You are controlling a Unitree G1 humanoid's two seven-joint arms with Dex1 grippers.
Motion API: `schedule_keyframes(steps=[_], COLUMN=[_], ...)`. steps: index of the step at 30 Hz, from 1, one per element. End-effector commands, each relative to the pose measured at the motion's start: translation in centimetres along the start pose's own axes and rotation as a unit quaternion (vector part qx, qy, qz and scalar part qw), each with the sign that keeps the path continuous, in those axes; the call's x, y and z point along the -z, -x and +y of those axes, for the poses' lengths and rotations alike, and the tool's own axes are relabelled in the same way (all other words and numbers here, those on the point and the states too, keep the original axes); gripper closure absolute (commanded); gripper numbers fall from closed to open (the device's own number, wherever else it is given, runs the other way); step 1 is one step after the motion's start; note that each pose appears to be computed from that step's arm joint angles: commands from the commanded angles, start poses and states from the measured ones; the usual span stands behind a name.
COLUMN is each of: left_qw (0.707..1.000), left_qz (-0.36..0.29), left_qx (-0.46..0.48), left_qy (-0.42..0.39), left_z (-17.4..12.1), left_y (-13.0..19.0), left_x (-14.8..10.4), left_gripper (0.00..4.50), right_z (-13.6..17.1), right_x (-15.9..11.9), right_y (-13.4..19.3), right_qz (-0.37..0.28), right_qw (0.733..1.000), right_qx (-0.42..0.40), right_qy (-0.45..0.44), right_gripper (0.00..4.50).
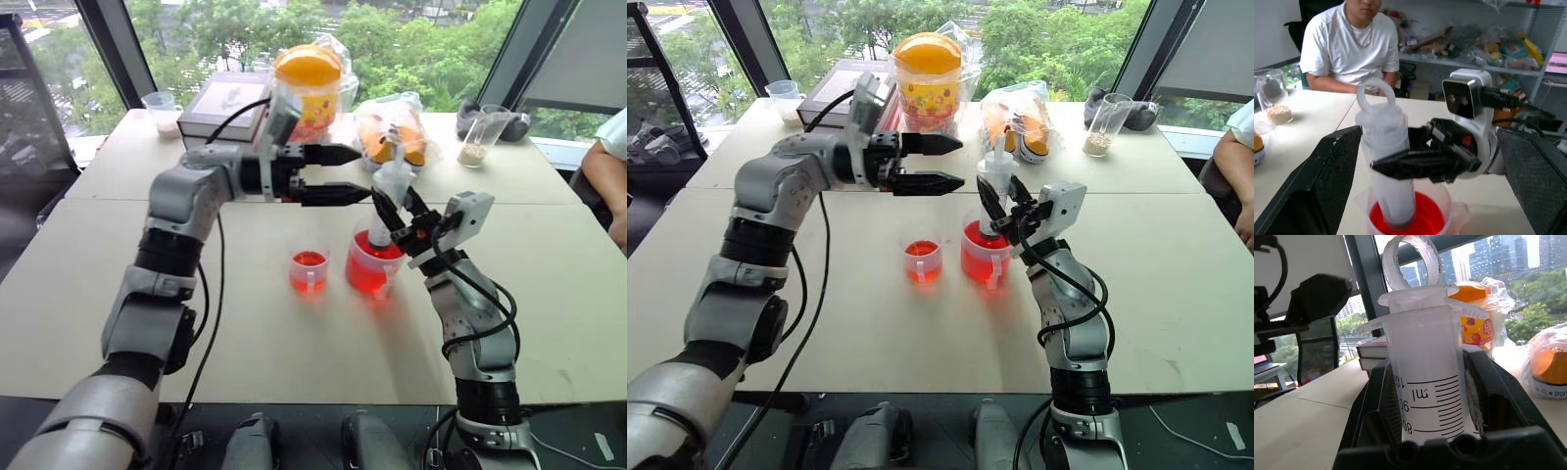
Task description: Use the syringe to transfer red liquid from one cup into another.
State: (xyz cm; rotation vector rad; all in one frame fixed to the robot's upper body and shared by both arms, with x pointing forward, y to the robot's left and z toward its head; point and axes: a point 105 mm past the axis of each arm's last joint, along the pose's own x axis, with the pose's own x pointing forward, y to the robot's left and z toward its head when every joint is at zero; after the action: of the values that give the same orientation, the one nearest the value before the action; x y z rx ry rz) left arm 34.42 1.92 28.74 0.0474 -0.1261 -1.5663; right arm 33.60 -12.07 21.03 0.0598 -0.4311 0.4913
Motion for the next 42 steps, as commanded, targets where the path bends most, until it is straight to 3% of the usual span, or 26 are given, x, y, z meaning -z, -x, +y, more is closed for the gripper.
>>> schedule_keyframes(steps=[1,11,14,21,32,42], left_qw=[1.0,0.998,0.997,0.997,0.995,0.992], left_qz=[-0.005,0.003,-0.001,-0.015,-0.069,-0.087], left_qx=[0.008,0.063,0.075,0.07,0.048,0.016], left_qy=[-0.026,-0.009,-0.005,-0.004,-0.06,-0.088], left_z=[0.1,-0.5,-0.8,-0.4,0.4,1.5], left_y=[-1.2,-3.9,-4.4,-5.0,-4.6,-3.4], left_x=[-1.2,-0.2,-0.1,-0.7,-5.7,-7.8], left_gripper=[0.0,0.0,0.93,4.43,4.47,4.47], right_z=[0.6,1.2,1.2,1.5,2.1,2.4], right_x=[-1.4,-1.4,-1.4,-1.1,0.1,1.3], right_y=[-0.1,0.1,0.1,0.3,0.9,1.3], right_qz=[-0.024,-0.02,-0.019,-0.013,0.015,0.036], right_qw=[0.999,0.999,0.999,0.999,0.999,0.998], right_qx=[-0.012,-0.019,-0.02,-0.025,-0.04,-0.049], right_qy=[0.021,0.028,0.03,0.029,0.0,-0.013], right_gripper=[3.12,3.12,3.12,3.12,3.12,3.12])
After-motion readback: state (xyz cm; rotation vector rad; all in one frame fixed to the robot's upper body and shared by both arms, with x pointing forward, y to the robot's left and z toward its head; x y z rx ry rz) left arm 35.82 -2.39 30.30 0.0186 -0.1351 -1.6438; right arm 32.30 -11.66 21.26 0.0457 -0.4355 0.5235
